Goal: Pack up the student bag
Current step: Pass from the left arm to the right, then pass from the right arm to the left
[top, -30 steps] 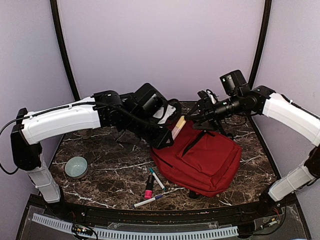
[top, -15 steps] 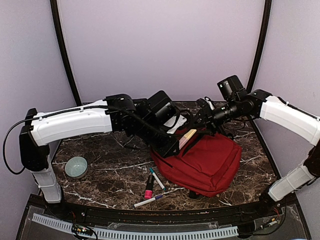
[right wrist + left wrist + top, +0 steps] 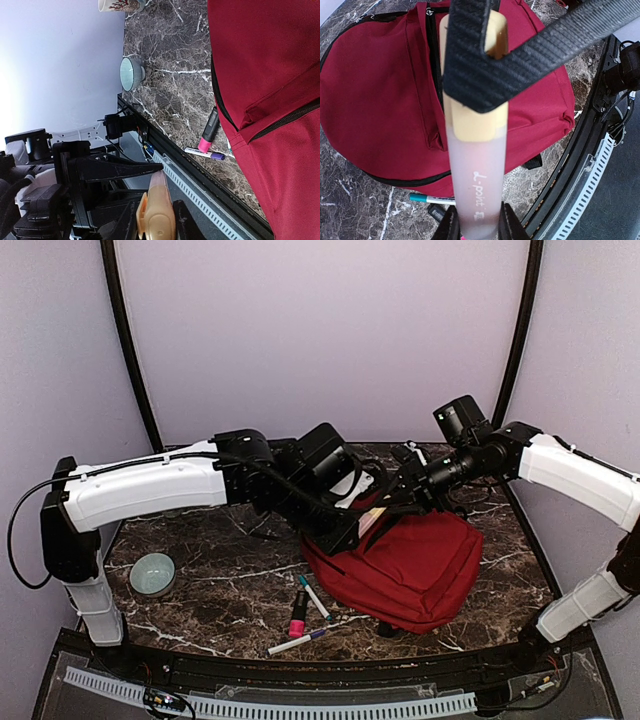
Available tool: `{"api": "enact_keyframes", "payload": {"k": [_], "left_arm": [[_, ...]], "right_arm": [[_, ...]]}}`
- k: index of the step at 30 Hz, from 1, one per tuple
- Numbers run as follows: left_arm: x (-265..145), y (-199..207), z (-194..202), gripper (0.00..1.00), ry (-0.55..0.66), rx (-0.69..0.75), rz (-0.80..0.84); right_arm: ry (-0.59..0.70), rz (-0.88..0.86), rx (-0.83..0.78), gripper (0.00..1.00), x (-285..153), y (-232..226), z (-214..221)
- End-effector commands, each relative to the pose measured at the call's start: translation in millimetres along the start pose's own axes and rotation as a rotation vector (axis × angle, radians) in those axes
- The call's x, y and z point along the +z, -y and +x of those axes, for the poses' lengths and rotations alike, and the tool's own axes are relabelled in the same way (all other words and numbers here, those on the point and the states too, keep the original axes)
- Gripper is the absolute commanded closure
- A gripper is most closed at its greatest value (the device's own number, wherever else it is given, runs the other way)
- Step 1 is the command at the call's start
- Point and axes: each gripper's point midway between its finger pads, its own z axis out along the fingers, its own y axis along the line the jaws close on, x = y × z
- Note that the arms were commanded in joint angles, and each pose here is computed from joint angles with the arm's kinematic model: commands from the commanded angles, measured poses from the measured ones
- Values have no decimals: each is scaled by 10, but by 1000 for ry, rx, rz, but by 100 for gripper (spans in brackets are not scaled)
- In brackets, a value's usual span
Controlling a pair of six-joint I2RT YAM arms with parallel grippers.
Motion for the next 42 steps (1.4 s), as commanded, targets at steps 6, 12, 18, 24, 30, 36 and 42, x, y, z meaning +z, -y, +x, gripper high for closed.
{"api": "enact_keyframes", "payload": {"k": [6, 12, 18, 24, 30, 36, 42], "left_arm": [[-229, -10, -225, 82, 100, -37, -21], [-602, -70, -444, 7, 225, -89, -36], [-1100, -171, -646, 14, 404, -265, 152], [-1798, -428, -812, 27, 682, -449, 455], [-2007, -414, -920, 30, 786, -513, 657], [-1920, -352, -1072, 39, 805, -533, 762], [-1793, -412, -1157, 46, 818, -577, 764]], "right_arm": [[5, -38, -50, 89, -58, -144, 31], [140, -65, -112, 90, -190, -334, -171], [332, -237, -188, 91, -450, -743, -389], [459, -379, -278, 92, -696, -1026, -429], [533, -540, -368, 92, -912, -1289, -361], [562, -673, -379, 93, -1042, -1427, -315], [564, -690, -387, 94, -1069, -1459, -299]]}}
